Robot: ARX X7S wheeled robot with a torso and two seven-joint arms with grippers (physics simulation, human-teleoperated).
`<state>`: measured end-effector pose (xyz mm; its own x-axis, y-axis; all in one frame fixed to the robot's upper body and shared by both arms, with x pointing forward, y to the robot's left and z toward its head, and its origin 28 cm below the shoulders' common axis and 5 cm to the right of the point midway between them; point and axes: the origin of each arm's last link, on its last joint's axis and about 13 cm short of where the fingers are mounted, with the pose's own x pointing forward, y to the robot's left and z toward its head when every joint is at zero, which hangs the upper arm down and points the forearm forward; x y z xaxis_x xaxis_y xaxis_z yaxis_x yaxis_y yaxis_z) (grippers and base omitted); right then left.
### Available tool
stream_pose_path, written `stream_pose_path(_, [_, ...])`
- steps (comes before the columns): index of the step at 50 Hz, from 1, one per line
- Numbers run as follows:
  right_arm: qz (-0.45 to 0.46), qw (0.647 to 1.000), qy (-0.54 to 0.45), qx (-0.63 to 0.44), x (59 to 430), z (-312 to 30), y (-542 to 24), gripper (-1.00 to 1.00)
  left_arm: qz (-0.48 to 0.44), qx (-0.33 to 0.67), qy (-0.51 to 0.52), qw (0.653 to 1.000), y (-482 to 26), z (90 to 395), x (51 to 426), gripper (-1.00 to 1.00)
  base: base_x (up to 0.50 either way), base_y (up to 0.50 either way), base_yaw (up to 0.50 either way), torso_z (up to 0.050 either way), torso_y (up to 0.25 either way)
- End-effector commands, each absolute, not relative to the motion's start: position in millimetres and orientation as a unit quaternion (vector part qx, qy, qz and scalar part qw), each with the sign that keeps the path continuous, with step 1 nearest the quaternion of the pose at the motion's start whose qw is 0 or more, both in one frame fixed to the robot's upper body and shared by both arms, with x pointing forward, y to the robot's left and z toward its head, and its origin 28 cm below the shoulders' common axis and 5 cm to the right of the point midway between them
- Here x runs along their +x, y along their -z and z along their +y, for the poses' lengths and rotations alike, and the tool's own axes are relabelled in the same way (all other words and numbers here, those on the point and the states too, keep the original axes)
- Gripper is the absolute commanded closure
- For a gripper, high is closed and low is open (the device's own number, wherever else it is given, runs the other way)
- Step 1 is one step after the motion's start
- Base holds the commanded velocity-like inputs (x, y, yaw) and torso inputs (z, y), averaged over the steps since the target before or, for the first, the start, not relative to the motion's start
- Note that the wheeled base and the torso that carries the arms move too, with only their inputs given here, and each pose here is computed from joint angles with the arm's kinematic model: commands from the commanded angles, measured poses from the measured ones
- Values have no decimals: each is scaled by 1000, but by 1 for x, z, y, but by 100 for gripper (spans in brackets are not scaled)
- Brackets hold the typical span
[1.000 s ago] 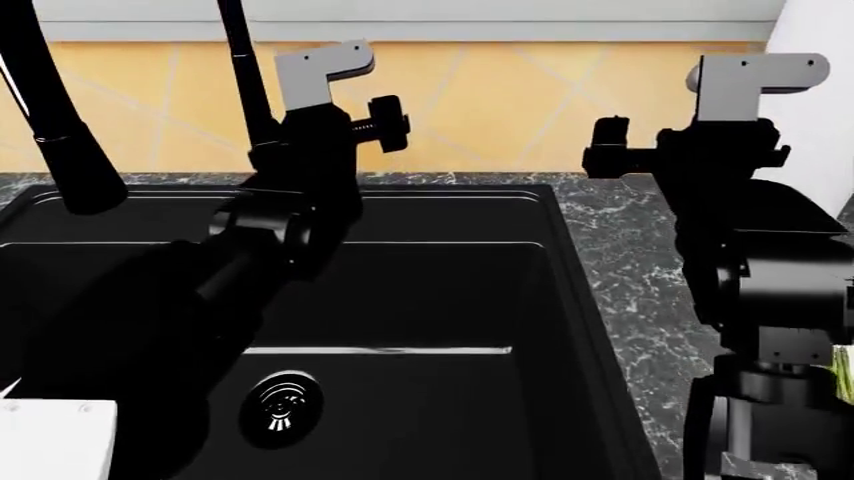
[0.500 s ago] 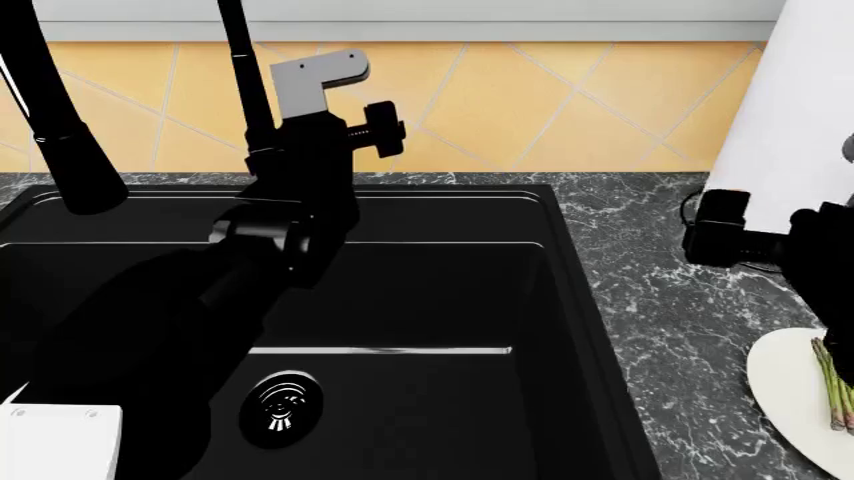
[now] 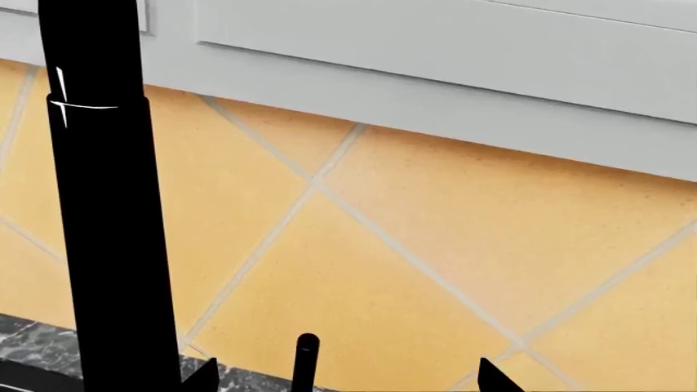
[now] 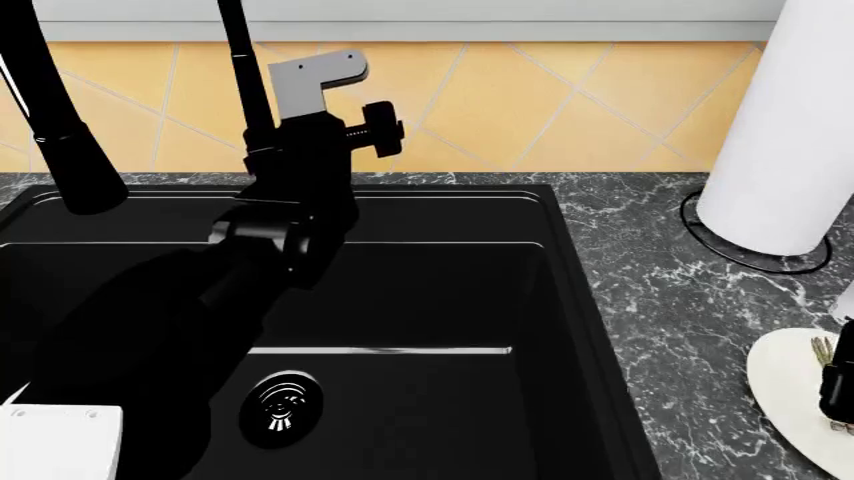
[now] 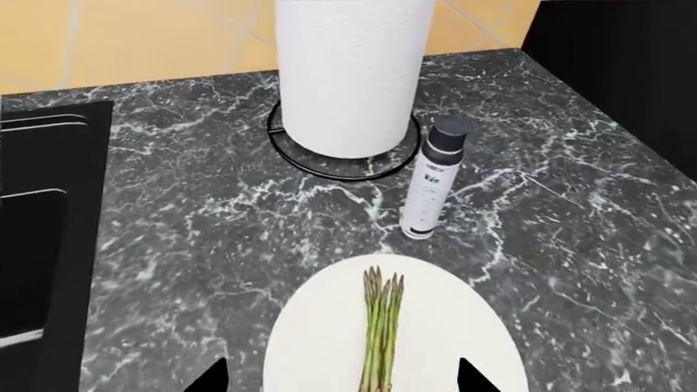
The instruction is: Pick the asparagus from the counter and place it in the sink. Then turn on the sink faucet.
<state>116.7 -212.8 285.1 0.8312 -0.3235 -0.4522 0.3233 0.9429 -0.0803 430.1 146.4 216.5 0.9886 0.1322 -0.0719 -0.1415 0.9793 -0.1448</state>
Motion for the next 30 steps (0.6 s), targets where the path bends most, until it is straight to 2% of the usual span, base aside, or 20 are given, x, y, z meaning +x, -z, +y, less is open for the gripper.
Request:
stream_pose_path(1, [289,942,170,5,104,-211,-305,-100,32,-75,-69,994,-215,147,430,-100,0,0,0,0,0])
stream_pose_path(13, [275,944,179,26,122,-219,-302,-100,32,-72,-67,995,-214,146,430,-100,0,0,0,0,0])
stream_pose_path(30, [304,934,182,35,156,-231,-277,-100,33,-72,-66,995,-213,146,430,-100,0,0,0,0,0])
